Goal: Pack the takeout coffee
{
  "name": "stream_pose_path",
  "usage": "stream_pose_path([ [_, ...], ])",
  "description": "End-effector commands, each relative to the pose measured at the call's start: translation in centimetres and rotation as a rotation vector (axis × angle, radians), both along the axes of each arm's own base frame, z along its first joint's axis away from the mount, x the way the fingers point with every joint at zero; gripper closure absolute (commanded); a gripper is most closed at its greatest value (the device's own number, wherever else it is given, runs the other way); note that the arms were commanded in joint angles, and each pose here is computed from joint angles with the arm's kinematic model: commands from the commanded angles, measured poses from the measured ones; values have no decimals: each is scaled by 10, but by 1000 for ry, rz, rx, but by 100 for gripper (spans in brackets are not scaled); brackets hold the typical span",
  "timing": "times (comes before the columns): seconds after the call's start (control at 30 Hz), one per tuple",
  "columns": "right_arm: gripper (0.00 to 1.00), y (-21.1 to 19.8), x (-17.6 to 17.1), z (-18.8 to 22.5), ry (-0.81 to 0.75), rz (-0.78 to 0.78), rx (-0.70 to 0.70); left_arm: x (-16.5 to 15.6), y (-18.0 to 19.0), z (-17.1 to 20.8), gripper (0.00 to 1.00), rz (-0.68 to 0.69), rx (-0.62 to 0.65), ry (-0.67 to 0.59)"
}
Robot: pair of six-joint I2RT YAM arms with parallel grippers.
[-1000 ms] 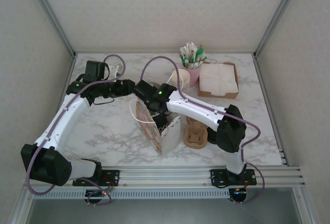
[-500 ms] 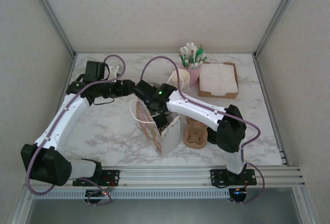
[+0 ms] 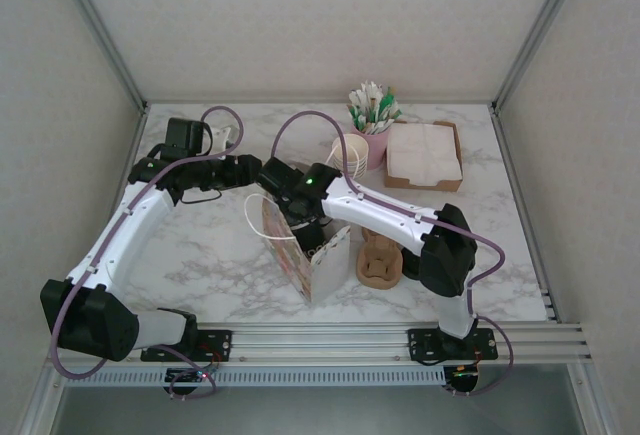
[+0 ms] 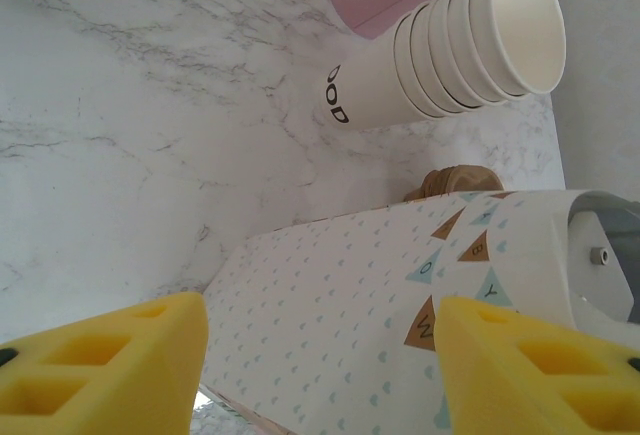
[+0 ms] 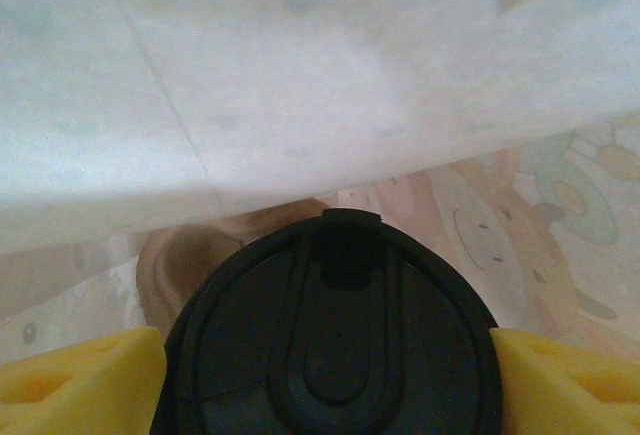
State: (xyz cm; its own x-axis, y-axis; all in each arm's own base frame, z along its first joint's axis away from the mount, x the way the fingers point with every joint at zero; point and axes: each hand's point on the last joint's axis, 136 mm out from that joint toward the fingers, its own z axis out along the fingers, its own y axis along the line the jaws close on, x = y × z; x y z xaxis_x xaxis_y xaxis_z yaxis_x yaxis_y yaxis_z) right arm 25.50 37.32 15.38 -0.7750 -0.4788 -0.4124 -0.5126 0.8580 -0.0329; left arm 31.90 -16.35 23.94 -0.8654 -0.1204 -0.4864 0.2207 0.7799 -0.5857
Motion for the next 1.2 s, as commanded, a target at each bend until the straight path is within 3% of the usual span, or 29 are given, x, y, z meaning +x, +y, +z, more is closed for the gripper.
stream_pose_path([
  [0.0, 16, -10, -34, -14, 128, 26, -71, -5, 0, 3, 38, -13, 19, -15],
  [0.47, 10, -12, -28, 43, 37, 15, 21, -5, 0, 4, 39, -13, 19, -19],
  [0.77, 8, -20, -22, 60, -13, -8, 7, -5, 1, 5, 39, -8, 21, -22],
  [1.17, 8, -15, -27, 92, -31, 4, 100, -3, 5, 5, 39, 12, 41, -32],
])
